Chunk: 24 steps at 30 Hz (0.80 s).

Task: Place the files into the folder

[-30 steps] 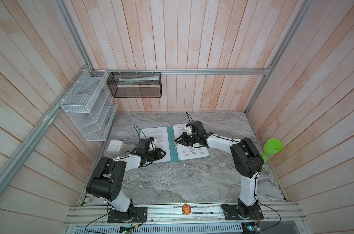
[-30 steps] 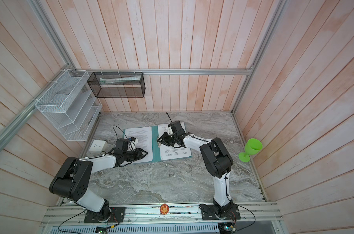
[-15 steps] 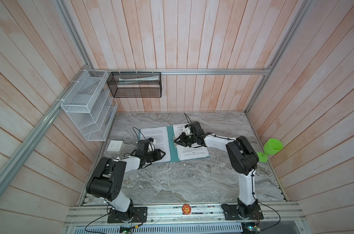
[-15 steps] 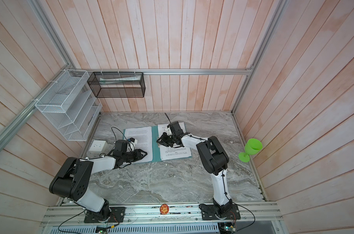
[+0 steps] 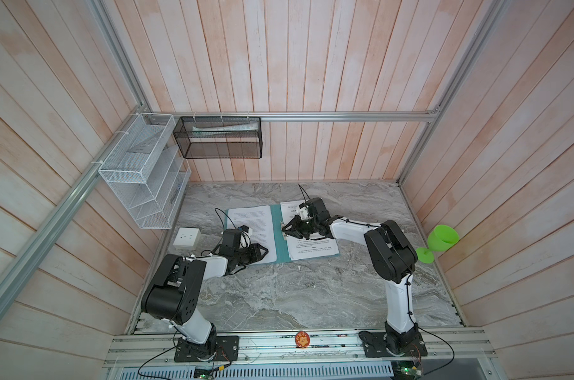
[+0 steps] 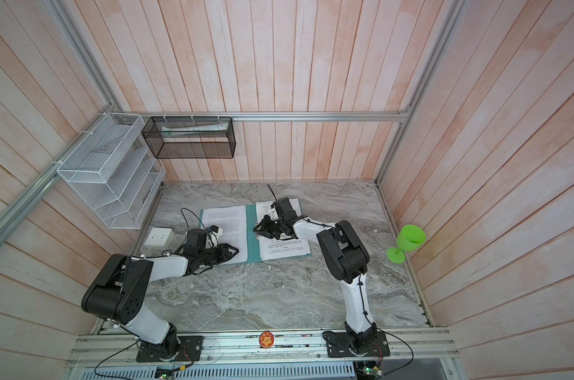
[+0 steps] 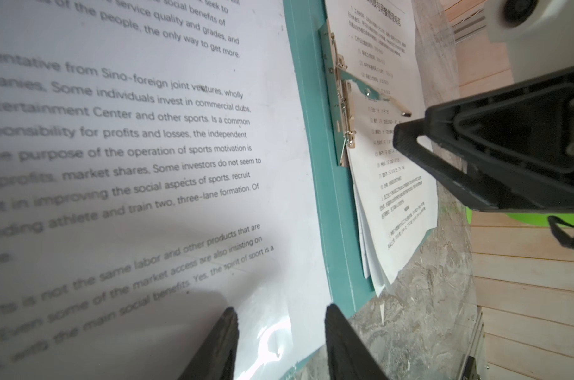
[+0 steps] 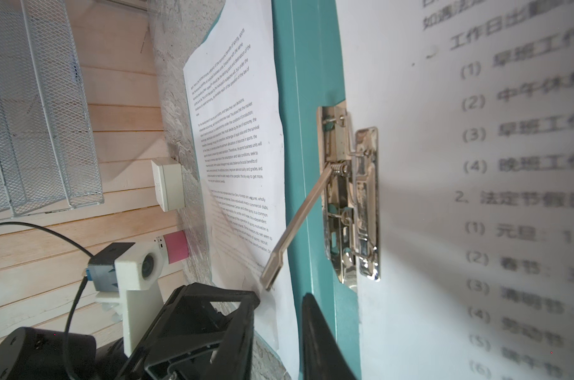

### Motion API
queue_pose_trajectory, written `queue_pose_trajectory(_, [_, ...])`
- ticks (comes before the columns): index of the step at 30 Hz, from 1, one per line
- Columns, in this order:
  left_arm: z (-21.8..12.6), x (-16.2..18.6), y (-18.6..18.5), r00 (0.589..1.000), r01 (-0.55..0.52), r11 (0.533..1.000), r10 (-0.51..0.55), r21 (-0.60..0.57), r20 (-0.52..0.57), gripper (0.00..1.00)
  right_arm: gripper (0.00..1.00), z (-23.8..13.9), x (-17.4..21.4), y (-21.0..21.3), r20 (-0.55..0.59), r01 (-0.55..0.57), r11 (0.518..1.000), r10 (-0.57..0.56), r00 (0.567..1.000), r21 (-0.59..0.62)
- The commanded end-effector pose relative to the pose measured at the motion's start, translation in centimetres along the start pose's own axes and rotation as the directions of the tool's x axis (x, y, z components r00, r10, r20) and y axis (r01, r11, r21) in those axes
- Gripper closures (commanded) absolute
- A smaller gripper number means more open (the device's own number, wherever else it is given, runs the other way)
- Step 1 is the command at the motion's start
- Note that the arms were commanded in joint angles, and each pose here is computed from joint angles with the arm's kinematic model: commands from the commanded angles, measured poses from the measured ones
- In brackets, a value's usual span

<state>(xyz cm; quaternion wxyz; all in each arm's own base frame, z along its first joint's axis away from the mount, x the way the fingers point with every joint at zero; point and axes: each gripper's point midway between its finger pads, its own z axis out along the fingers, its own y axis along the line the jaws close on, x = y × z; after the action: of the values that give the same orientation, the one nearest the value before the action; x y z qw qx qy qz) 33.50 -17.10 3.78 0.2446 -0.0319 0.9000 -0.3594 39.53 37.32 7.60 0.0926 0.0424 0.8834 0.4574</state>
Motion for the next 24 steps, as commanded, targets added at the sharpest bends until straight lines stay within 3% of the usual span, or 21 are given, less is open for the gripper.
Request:
queue_pose_trajectory(1, [0.1, 0.2, 0.2, 1.000, 0.008, 1.000, -0.008, 0.011, -0.003, 0.54, 0.76, 0.4, -0.8, 0.1, 0.010, -0.002, 1.000, 0.002, 1.000, -0.017])
queue_pose_trajectory(24, [0.6, 0.5, 0.6, 1.000, 0.018, 1.000, -0.017, 0.011, -0.018, 0.54, 0.80, 1.7, -1.8, 0.0, 0.003, -0.031, 0.998, 0.031, 1.000, -0.051])
